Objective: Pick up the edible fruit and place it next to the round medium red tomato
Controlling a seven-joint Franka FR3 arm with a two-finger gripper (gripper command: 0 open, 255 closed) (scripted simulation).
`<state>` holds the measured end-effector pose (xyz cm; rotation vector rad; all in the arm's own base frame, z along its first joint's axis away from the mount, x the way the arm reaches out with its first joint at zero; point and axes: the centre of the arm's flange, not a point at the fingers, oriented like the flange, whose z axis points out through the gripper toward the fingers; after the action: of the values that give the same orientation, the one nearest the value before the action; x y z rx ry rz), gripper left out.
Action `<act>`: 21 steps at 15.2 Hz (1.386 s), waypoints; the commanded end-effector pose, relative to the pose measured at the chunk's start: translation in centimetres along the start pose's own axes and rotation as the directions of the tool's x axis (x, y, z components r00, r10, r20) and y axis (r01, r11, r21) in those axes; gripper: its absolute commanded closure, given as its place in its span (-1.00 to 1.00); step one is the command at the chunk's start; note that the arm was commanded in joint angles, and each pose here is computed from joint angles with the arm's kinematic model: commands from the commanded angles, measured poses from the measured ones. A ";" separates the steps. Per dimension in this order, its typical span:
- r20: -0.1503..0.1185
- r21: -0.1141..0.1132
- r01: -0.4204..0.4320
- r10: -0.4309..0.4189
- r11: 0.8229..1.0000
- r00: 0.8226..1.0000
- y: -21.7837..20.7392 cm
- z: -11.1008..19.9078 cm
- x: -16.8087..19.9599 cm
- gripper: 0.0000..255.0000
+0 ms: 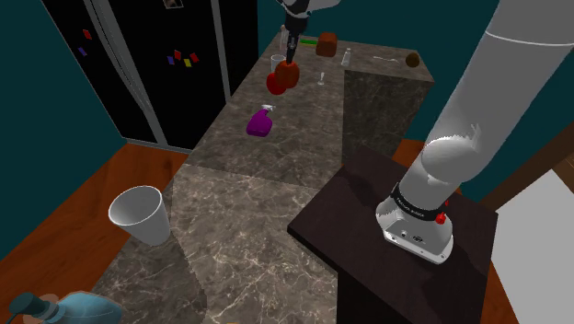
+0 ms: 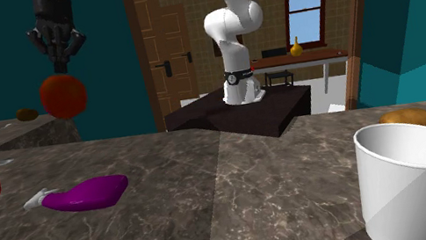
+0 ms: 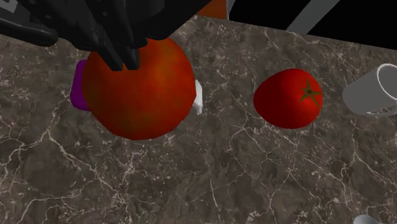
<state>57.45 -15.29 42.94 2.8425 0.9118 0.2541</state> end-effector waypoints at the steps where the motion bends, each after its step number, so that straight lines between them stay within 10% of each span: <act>1: 0.000 -0.001 0.002 -0.002 1.000 1.000 2.4 0.8 -0.7 1.00; 13: 0.000 -0.001 0.002 -0.002 1.000 1.000 18.0 3.5 -3.2 1.00; 21: 0.000 -0.001 0.002 -0.002 1.000 1.000 17.2 7.6 -3.7 1.00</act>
<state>65.58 -32.00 38.91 2.8416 0.9140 0.2540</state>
